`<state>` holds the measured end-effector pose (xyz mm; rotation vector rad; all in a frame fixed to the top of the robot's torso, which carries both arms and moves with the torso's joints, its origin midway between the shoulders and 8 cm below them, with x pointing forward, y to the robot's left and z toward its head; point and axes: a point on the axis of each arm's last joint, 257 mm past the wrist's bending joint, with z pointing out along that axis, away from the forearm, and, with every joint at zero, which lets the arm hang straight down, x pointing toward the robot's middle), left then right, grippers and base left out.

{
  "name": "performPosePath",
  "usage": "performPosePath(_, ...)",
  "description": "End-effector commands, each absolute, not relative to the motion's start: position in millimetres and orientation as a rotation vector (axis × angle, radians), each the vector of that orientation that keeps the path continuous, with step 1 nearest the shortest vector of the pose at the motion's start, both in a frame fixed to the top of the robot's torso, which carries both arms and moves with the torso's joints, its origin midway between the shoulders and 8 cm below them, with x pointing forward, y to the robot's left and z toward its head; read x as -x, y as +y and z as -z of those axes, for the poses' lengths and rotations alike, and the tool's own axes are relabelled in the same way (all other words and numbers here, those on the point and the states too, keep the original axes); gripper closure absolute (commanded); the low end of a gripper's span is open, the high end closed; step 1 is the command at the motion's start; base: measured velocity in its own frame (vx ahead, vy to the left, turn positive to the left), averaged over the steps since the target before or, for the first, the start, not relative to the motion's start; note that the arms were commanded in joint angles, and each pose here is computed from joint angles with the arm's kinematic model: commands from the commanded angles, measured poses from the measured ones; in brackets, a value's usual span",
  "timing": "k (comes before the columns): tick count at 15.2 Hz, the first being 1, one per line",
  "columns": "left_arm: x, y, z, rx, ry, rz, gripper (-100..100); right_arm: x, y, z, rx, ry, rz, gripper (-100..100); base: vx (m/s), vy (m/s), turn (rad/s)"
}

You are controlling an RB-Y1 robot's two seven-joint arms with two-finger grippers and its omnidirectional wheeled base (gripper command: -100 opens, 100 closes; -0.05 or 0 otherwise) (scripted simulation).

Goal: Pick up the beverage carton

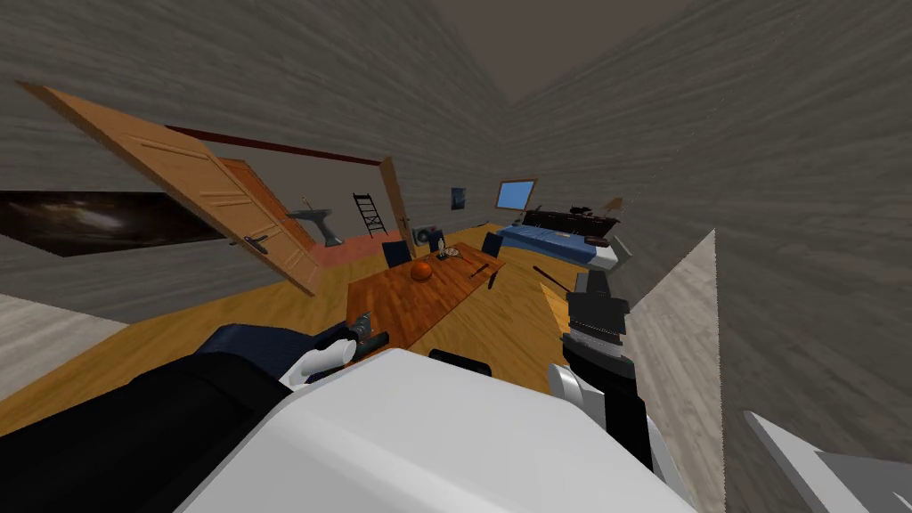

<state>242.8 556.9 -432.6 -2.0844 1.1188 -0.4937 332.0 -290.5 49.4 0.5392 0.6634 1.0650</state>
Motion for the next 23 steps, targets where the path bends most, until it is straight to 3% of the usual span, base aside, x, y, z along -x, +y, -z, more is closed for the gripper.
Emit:
performPosePath(1,-221.4,559.4,454.5,2.173,1.106,0.441,-100,-332.0,-290.5,-49.4,-0.539,0.663,-1.065,0,-0.032,0.056,-0.295)
performPosePath(23,-34.9,530.2,560.8,2.865,0.778,0.073,-100,-332.0,-290.6,-49.4,-0.539,0.664,-1.065,0,-0.023,0.049,-0.259)
